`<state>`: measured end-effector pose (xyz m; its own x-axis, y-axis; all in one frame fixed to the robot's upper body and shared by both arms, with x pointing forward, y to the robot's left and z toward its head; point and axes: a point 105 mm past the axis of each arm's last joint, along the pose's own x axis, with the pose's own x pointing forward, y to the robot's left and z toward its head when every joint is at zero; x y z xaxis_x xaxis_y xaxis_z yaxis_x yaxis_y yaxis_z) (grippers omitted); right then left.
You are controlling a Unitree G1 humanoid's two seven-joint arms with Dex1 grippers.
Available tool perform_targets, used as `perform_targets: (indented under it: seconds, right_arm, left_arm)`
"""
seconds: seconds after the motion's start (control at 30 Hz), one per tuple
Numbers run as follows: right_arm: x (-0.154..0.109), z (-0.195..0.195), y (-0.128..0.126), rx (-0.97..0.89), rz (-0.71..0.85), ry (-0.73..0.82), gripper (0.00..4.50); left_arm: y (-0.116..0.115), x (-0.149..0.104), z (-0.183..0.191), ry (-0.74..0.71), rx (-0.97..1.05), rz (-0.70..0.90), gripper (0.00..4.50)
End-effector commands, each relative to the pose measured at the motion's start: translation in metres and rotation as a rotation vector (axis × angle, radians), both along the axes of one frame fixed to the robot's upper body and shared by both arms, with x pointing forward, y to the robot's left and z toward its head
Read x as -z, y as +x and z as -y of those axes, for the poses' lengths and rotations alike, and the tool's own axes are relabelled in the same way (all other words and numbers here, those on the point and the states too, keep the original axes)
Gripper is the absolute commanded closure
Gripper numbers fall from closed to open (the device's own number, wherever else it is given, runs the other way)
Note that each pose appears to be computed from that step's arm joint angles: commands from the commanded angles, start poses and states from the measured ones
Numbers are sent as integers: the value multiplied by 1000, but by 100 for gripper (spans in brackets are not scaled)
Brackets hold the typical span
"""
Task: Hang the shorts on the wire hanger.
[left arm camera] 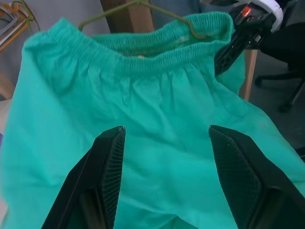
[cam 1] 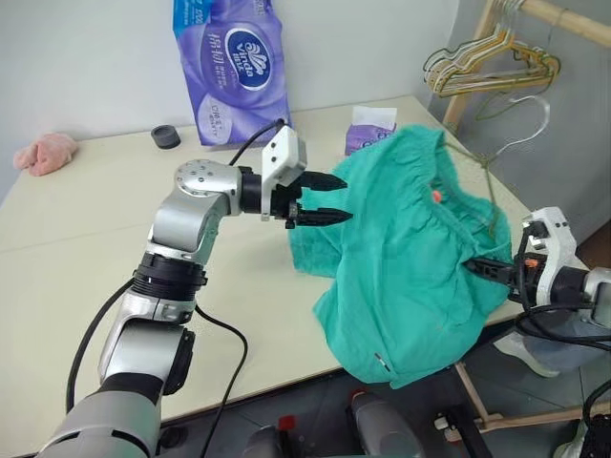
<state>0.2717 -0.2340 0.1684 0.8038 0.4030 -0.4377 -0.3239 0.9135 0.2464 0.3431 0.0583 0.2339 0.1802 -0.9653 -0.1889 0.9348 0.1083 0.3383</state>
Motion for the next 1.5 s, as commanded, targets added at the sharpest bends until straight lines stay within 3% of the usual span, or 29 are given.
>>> perform_targets:
  seconds: [0.03,0.23,0.43,0.67,0.83,1.07,1.5]
  right_arm:
    - [-12,14,-4,112,60,-4,450]
    - [-46,42,-3,269,124,-34,450]
    - [-83,48,-4,505,129,47,450]
    - [-96,67,-2,706,133,5,450]
    - [-103,77,3,751,107,-12,450]
    - [-98,105,9,816,-28,-18,450]
    - [-95,116,16,759,-179,-42,450]
  left_arm:
    - [-3,-20,13,-15,6,83,155]
    - [-7,-31,42,-5,27,214,155]
    - [-24,-46,68,-127,109,201,155]
    - [-21,-65,85,-278,66,130,155]
    - [-21,-70,93,-317,50,113,155]
    - [-21,-76,99,-354,32,118,155]
    - [-23,-74,95,-352,9,136,155]
